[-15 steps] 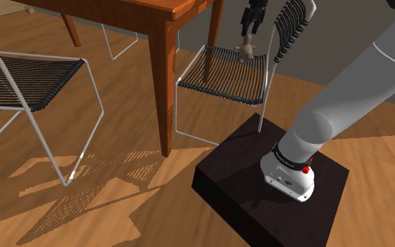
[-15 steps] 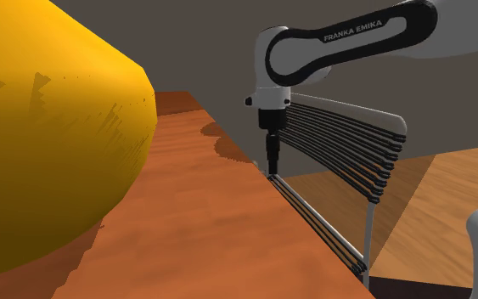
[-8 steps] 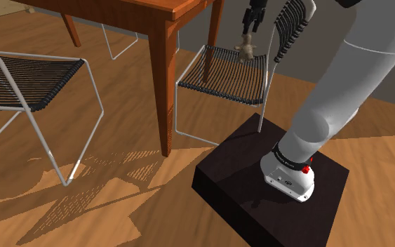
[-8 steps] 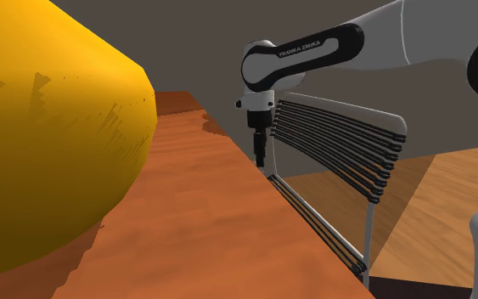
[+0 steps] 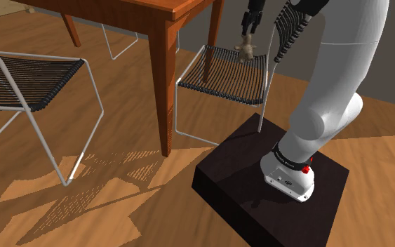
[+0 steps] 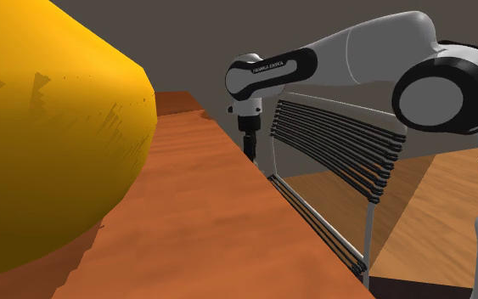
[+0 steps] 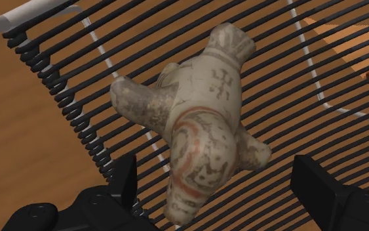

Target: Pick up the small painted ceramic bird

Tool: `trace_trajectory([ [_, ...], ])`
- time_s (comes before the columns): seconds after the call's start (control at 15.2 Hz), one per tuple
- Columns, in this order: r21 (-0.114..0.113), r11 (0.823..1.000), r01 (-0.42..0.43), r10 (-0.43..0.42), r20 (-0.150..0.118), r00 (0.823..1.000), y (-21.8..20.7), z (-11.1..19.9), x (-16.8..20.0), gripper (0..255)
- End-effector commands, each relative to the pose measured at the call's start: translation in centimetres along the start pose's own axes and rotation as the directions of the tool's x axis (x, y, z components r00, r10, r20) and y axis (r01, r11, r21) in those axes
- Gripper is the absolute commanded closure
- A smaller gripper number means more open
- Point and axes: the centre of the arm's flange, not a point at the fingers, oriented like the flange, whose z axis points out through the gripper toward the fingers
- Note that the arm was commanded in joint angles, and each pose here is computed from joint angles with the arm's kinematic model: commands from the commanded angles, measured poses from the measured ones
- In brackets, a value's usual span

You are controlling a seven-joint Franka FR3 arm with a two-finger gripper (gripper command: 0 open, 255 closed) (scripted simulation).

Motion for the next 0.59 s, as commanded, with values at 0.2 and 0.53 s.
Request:
trace_trajectory([
  [0.2,0.0,1.0,0.001,-0.001,0.0,1.0,0.4,2.5,0.2,0],
  [0.53,0.0,1.0,0.001,-0.001,0.0,1.0,0.3,2.7,0.3,255],
])
